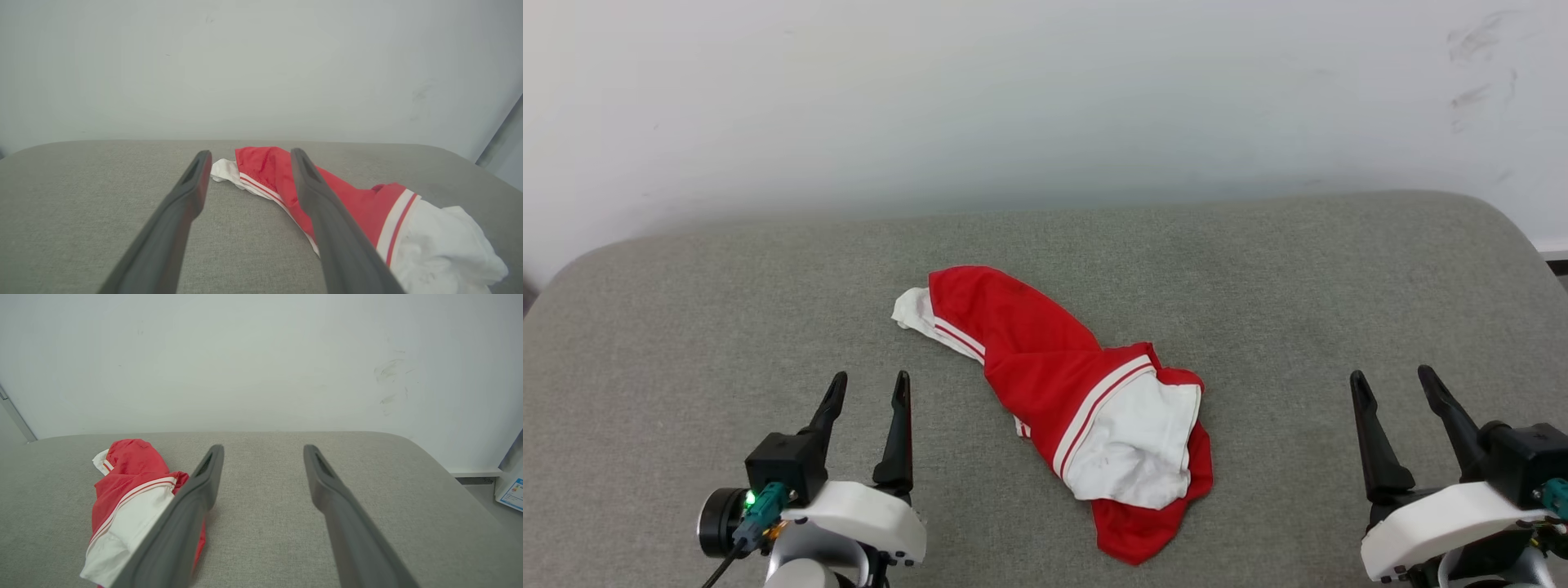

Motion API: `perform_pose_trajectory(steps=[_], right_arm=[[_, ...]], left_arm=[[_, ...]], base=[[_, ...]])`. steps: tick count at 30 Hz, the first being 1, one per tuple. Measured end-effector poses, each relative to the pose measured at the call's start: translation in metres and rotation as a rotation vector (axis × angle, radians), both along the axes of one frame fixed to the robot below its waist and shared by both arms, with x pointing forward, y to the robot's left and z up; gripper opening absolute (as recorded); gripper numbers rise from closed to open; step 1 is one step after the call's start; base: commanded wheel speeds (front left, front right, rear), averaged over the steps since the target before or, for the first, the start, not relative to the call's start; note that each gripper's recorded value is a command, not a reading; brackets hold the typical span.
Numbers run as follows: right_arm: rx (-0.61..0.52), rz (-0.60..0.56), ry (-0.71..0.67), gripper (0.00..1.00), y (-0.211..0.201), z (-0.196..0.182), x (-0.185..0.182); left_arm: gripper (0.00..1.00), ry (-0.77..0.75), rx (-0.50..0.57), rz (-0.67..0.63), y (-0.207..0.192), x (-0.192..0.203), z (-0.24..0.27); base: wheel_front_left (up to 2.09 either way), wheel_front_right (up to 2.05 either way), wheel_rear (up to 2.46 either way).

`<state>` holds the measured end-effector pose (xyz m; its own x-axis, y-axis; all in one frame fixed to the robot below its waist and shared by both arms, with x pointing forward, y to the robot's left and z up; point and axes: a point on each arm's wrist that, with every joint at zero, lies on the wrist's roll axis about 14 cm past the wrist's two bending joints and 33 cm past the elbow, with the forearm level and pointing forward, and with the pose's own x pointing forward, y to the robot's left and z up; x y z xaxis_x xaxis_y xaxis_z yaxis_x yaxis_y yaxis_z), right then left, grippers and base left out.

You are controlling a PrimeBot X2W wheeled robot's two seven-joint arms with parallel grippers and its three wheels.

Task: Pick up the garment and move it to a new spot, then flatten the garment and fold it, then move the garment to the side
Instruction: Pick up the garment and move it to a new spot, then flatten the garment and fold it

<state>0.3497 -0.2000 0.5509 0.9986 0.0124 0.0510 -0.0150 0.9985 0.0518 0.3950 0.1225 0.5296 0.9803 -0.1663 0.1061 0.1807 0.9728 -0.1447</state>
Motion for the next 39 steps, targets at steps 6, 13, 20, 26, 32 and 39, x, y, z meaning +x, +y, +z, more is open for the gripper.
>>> perform_pose_trajectory(steps=[6, 13, 20, 26, 32, 39], right_arm=[[-0.002, 0.005, -0.001, 1.0, 0.002, 0.002, -0.004], [-0.002, 0.011, 0.011, 1.0, 0.004, -0.001, -0.005], [0.057, 0.027, 0.15, 1.0, 0.006, -0.027, 0.001], [0.067, 0.163, 0.459, 1.0, 0.034, -0.071, 0.007], [0.025, 0.352, 0.686, 1.0, 0.078, -0.101, 0.006], [-0.014, 0.491, 0.779, 1.0, 0.115, -0.123, 0.017]], left_arm=[[1.0, 0.003, 0.023, 0.022, 0.012, -0.007, -0.003], [1.0, 0.005, 0.024, 0.034, 0.015, -0.008, -0.003], [1.0, 0.003, 0.013, 0.06, 0.021, -0.008, 0.0], [1.0, 0.0, 0.012, 0.084, 0.027, -0.014, 0.0], [1.0, 0.001, 0.012, 0.1, 0.032, -0.016, -0.002], [1.0, 0.042, 0.012, 0.138, 0.042, -0.01, -0.017]], base=[[0.0, 0.0, 0.0], [0.0, 0.0, 0.0], [0.0, 0.0, 0.0], [0.0, 0.0, 0.0], [0.0, 0.0, 0.0], [0.0, 0.0, 0.0]])
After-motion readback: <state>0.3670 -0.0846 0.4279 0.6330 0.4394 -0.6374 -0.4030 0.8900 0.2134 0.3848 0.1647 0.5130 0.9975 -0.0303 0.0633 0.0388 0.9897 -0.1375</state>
